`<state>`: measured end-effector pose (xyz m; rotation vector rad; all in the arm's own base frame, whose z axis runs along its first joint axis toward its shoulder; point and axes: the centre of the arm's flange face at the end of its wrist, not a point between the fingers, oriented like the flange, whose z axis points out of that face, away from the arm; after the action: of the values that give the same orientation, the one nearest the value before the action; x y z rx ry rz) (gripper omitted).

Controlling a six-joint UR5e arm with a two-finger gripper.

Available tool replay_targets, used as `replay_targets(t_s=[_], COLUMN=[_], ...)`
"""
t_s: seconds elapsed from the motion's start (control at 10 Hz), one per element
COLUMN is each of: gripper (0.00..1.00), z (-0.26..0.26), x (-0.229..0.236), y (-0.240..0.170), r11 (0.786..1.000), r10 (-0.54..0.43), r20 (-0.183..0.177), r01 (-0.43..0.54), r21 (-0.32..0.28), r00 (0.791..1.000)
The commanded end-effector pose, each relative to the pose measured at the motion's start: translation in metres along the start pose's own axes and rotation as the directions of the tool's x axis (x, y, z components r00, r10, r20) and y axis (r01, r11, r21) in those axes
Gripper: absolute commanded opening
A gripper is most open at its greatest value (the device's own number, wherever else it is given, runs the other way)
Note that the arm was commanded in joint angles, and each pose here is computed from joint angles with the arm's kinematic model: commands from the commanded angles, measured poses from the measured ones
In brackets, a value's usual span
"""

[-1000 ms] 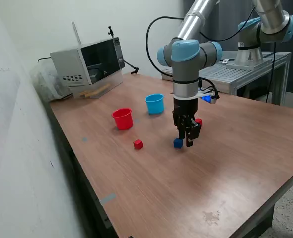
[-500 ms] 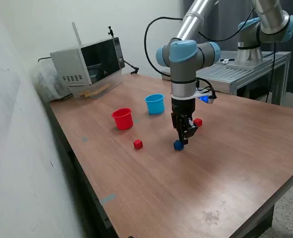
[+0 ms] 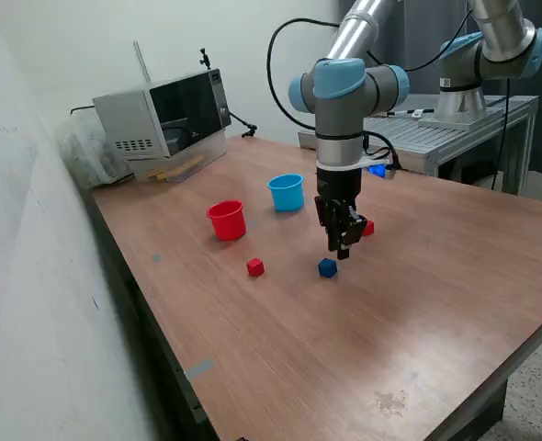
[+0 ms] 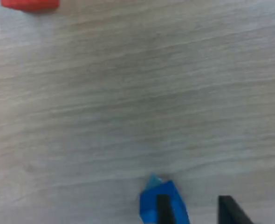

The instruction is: Place red objects in the red bin, and blue objects in the blue bin.

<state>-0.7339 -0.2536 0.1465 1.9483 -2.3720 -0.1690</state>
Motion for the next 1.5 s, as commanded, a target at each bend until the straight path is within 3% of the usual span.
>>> replay_targets(t_s=[0.0, 0.2, 0.4, 0.6, 0.9, 1.1, 1.4], gripper=[1.0, 1.0, 1.0, 1.0, 1.0, 1.0, 1.0], z=[-0.011, -0.008, -0.012, -0.015, 0.003, 0.023, 0.03], x=[-0.001, -0.001, 0.007, 0.01, 0.006, 0.0, -0.004], y=[-0.005, -0.009, -0.01, -0.007, -0.006, -0.005, 0.002], r11=[1.0, 0.999, 0.986, 0.951, 0.908, 0.894, 0.896], r10=[-0.015, -0.039, -0.164, -0.307, -0.418, -0.448, -0.444], r20=[-0.005, -0.004, -0.018, -0.029, -0.027, -0.026, -0.024], r01=[0.015, 0.039, 0.163, 0.305, 0.417, 0.447, 0.443], r21=[-0.003, 0.006, -0.014, -0.048, -0.035, -0.021, -0.022], r00=[1.0, 0.999, 0.986, 0.951, 0.908, 0.894, 0.896])
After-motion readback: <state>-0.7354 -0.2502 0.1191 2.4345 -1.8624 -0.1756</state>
